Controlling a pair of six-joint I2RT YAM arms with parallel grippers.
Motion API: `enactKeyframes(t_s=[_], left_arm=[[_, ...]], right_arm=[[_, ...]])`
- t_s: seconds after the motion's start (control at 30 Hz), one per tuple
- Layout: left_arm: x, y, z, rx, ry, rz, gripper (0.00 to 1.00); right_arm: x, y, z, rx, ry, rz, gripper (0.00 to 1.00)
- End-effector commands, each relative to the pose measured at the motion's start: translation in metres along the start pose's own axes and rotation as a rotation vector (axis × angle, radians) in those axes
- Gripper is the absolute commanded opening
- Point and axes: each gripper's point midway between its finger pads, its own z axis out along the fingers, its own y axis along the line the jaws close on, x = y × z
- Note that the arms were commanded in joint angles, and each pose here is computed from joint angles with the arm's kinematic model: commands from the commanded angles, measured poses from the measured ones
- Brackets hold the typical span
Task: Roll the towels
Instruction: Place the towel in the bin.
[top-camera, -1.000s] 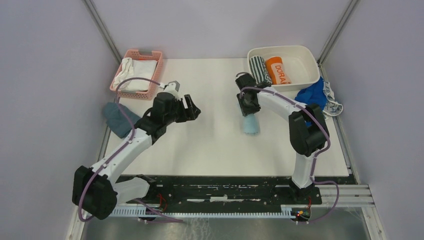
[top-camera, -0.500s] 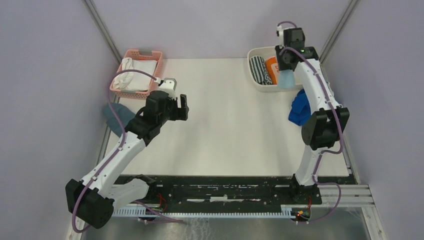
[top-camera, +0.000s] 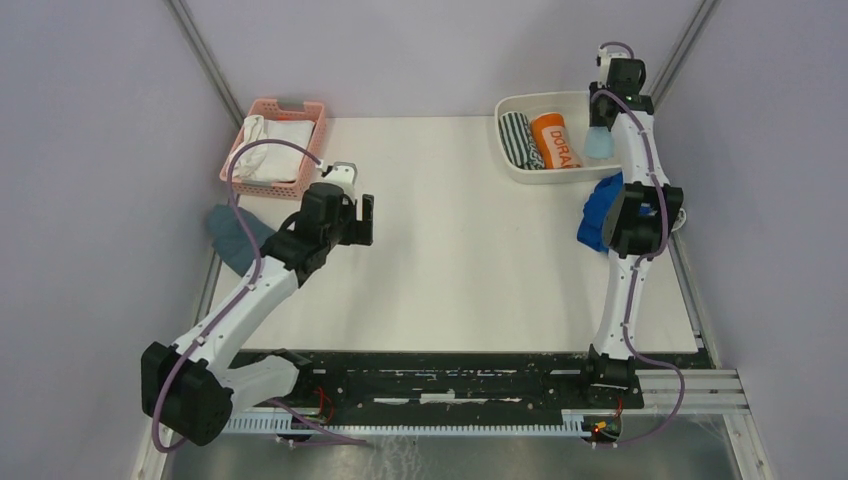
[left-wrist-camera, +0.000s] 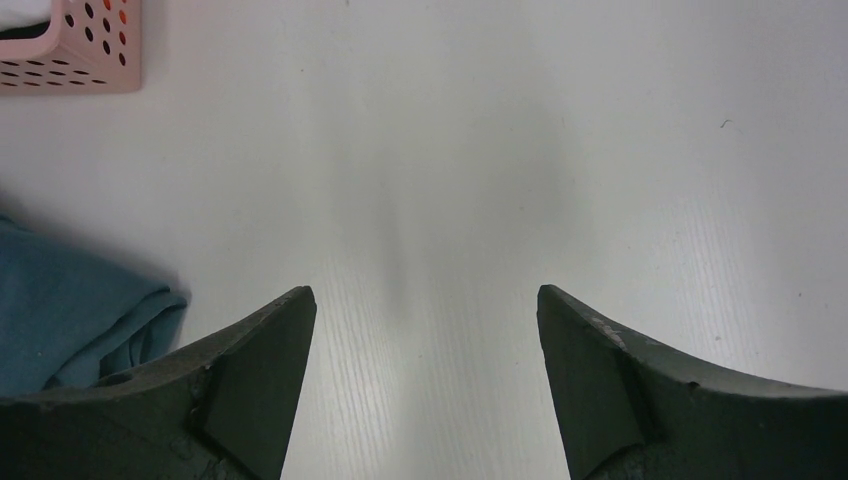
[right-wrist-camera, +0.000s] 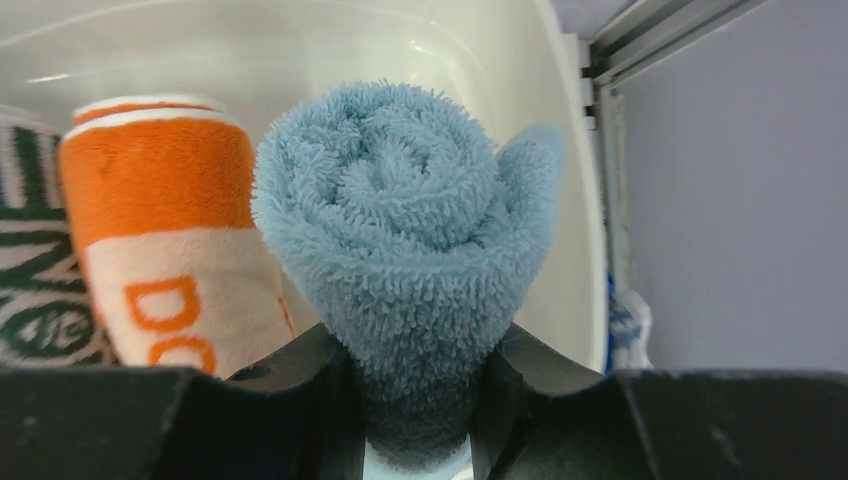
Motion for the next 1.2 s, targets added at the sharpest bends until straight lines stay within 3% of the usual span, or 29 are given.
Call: enactKeyframes(t_s=[0.0, 0.13, 0.4, 0.6, 0.8, 1.03, 1.17], left_arm=[[-0.006, 0.007, 0.008, -0.029, -0.017, 0.019, 0.88], [-0.001, 0.002, 0.017, -0.010, 0.007, -0.003, 0.88], [0.003, -0.003, 0.023, 0.014, 0.035, -0.014, 0.88], [0.007, -0.003, 0.026, 0.011, 0.056, -0.016, 0.88], [0.013, -0.004, 0.030, 0.010, 0.083, -0.014, 0.88], [0.017, -0.003, 0.032, 0.006, 0.102, -0.015, 0.87], [0.018, -0.003, 0.032, 0.006, 0.110, -0.016, 0.87]], right_arm=[[-0.015, 0.007, 0.035, -0.015, -0.108, 0.014, 0.05], [0.018, 0.029, 0.057, -0.097, -0.035, 0.025, 0.06], [0.058, 0.069, 0.058, -0.265, 0.081, 0.114, 0.11], [0.101, 0.076, 0.076, -0.230, 0.225, 0.204, 0.14], [0.126, 0.079, 0.086, -0.200, 0.291, 0.255, 0.20], [0.143, 0.072, 0.097, -0.130, 0.324, 0.280, 0.39], [0.123, 0.071, 0.093, -0.155, 0.254, 0.269, 0.51]])
